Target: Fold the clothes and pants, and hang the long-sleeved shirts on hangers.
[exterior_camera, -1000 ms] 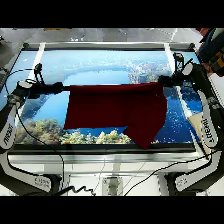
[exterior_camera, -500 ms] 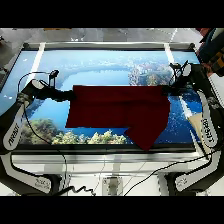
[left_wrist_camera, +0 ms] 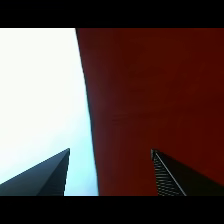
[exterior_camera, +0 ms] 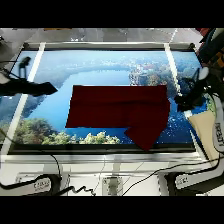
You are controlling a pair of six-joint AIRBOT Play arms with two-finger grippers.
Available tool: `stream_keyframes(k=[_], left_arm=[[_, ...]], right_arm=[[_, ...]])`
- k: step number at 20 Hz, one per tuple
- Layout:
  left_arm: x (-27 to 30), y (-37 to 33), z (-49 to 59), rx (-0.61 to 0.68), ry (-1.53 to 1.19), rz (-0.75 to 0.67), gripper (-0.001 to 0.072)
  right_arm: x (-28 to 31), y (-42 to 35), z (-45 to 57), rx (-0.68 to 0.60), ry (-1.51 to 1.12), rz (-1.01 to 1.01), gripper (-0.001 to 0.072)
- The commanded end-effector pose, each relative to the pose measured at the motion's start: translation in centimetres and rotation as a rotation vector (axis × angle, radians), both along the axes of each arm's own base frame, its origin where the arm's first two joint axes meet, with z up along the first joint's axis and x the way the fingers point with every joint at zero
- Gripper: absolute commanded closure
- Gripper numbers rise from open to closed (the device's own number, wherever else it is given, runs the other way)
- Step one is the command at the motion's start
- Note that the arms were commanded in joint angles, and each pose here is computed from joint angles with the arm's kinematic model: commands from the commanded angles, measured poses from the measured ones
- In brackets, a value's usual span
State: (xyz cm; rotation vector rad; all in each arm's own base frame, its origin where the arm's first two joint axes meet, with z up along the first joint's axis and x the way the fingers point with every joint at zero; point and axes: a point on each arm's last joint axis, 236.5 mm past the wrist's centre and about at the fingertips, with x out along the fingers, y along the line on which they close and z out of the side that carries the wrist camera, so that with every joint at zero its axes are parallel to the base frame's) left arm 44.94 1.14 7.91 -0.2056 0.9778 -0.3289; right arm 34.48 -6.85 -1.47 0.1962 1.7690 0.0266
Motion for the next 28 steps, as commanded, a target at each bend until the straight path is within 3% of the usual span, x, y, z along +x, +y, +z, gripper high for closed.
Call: stream_keyframes(k=[1,4,6,12,18,20,22,23,28], left_arm=[[-2.2,3.9,4.8,0.033,-0.086,0.089,0.0173],[-3.9,5.0,5.0,0.026,-0.05,0.101,0.0173],[-4.3,5.0,4.5,0.016,-0.022,0.095,0.0173],[-4.9,5.3,3.5,0.03,0.019,0.094,0.0173],[-6.3,5.0,-1.0,0.005,0.108,0.112,0.0175],[-7.2,4.7,-3.3,-0.014,0.152,0.123,0.0174],[-8.6,4.0,-5.7,-0.039,0.214,0.124,0.0174],[-9.4,3.7,-6.9,-0.052,0.247,0.123,0.0174],[-13.1,1.7,-11.4,-0.116,0.381,0.12,0.0176]], right_arm=[[-5.5,3.6,0.1,0.256,0.012,-0.05,0.0523],[-8.0,7.4,-2.1,0.388,-0.089,-0.163,0.0502],[-8.8,9.2,-4.5,0.406,-0.141,-0.264,0.024],[-10.4,9.8,-10.8,0.359,-0.177,-0.465,0.0234],[-9.2,11.0,-10.8,0.421,-0.213,-0.576,0.0348],[-8.9,10.8,-10.9,0.41,-0.23,-0.566,0.0558],[-8.5,10.5,-10.9,0.401,-0.268,-0.529,0.0628],[-8.4,10.5,-10.9,0.402,-0.279,-0.507,0.0702],[-8.4,10.8,-10.7,0.416,-0.306,-0.437,0.0702]])
